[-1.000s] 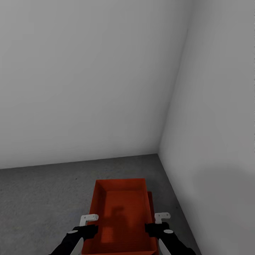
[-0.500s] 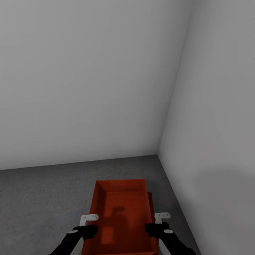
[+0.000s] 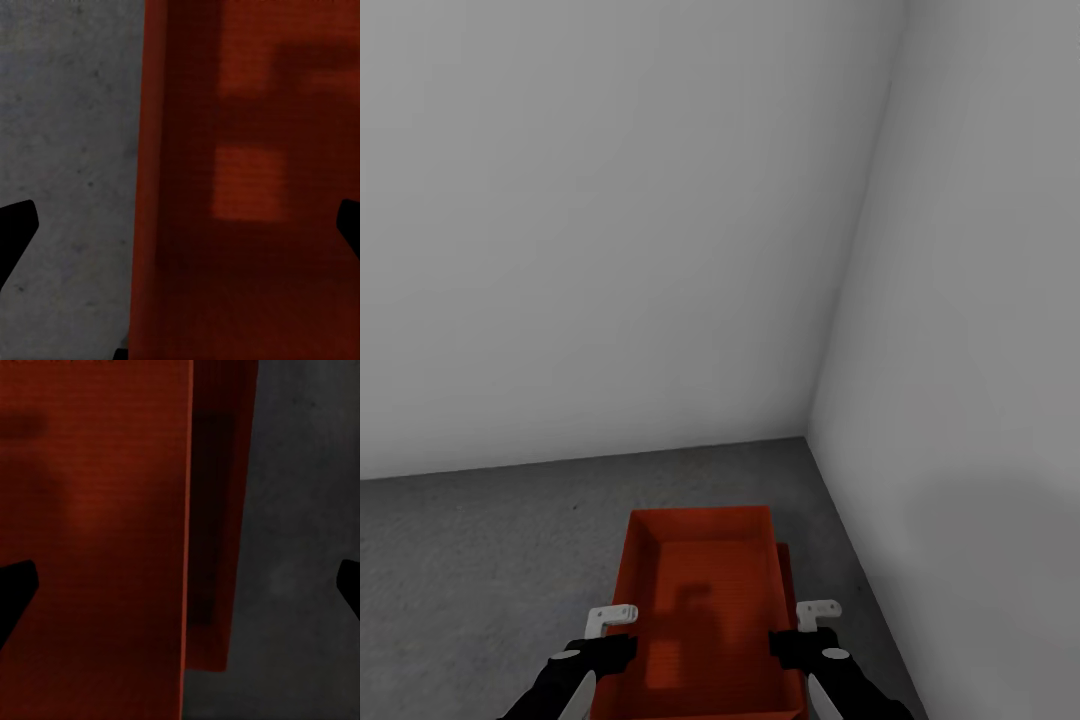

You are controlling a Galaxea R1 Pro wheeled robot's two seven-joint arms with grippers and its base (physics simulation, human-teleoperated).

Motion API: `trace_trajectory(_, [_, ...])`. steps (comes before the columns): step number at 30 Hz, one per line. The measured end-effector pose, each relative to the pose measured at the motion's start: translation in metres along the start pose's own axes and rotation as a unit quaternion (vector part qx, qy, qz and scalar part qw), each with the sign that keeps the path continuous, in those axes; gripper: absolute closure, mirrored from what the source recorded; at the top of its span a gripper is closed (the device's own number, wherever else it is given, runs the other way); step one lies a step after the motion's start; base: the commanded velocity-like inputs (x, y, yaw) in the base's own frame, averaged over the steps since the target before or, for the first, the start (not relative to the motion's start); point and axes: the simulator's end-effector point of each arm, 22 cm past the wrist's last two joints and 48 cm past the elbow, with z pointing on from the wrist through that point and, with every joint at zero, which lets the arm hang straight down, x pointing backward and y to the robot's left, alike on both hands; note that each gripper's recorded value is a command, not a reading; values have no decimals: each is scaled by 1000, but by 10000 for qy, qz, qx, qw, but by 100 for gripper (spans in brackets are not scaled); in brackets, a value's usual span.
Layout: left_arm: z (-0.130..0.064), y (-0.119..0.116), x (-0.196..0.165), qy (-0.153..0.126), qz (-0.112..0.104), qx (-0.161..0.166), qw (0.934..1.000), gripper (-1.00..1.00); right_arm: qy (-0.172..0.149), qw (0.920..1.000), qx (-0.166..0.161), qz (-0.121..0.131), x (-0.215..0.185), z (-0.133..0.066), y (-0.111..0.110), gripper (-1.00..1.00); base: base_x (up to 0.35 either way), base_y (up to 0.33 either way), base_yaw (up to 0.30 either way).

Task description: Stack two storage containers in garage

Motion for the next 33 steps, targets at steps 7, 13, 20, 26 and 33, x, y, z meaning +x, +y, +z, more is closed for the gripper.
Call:
trace_trajectory(7, [0, 0, 0, 0, 0, -1, 10000, -100, 0, 10000, 0, 0, 0, 0, 0, -100, 0, 0, 0])
trace_trajectory(13, [0, 0, 0, 0, 0, -3, 10000, -100, 0, 10000, 1, 0, 0, 0, 0, -100, 0, 0, 0])
trace_trajectory(20, [0, 0, 0, 0, 0, -1, 10000, -100, 0, 10000, -4, -1, 0, 0, 0, -100, 0, 0, 0])
trace_trajectory(26, [0, 0, 0, 0, 0, -1, 10000, -100, 0, 10000, -6, -1, 0, 0, 0, -100, 0, 0, 0])
trace_trajectory(33, [0, 0, 0, 0, 0, -1, 10000, -100, 0, 10000, -7, 0, 0, 0, 0, -100, 0, 0, 0])
